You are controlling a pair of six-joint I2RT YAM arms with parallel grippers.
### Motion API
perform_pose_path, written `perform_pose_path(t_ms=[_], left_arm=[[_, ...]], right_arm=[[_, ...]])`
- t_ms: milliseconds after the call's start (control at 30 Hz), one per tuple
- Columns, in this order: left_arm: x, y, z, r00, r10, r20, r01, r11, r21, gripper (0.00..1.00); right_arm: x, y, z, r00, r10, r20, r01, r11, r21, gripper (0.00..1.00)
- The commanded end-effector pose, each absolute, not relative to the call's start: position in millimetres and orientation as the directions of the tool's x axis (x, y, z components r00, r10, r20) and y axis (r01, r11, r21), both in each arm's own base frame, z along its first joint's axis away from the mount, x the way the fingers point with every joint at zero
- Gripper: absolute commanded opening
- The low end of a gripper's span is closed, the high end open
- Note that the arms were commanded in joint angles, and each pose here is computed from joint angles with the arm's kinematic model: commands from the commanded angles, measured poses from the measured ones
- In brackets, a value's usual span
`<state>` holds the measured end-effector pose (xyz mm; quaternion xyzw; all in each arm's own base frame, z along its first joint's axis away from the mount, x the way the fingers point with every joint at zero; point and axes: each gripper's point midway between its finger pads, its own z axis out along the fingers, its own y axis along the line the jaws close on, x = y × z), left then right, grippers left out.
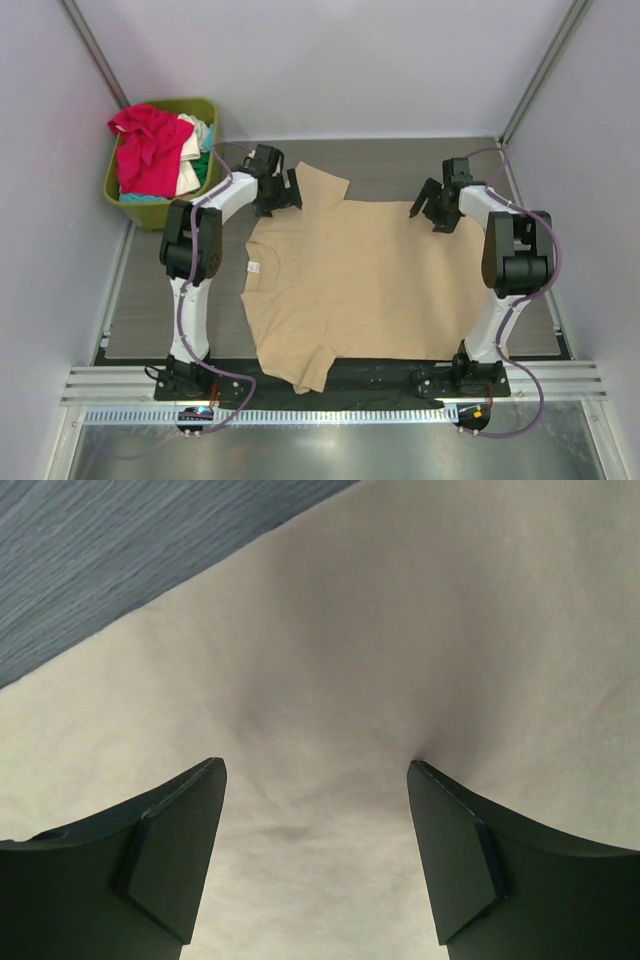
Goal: Fold and stack the t-shirts
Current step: Flatten the tshirt out
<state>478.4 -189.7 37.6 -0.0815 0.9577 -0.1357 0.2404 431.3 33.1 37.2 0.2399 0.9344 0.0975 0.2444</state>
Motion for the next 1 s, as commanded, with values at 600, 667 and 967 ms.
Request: perform_pose_path(t_ms=[600, 667, 967], left_arm=[[606.0, -125.5, 35.6, -0.777, -0.327, -0.538, -0.236, 0.943, -0.233, 0.93], [630.8, -122.8, 51.9, -0.732, -0.347, -0.586, -0.213, 0.934, -0.287, 0.94], [605.8, -118.2, 179.8, -0.625, -0.312, -0.716, -0.14, 0.947, -0.291, 1.0]], right_arm=[[570.0, 46.7, 20.2, -0.745, 0.509, -0.431, 0.35, 0.848, 0.398, 0.79], [595.2, 48.9, 24.5, -0.726, 0.511, -0.46, 0.327, 0.845, 0.423, 0.8], [631.3, 56.1, 117.4, -0.64, 0.467, -0.61, 0.166, 0.859, 0.484, 0.87]])
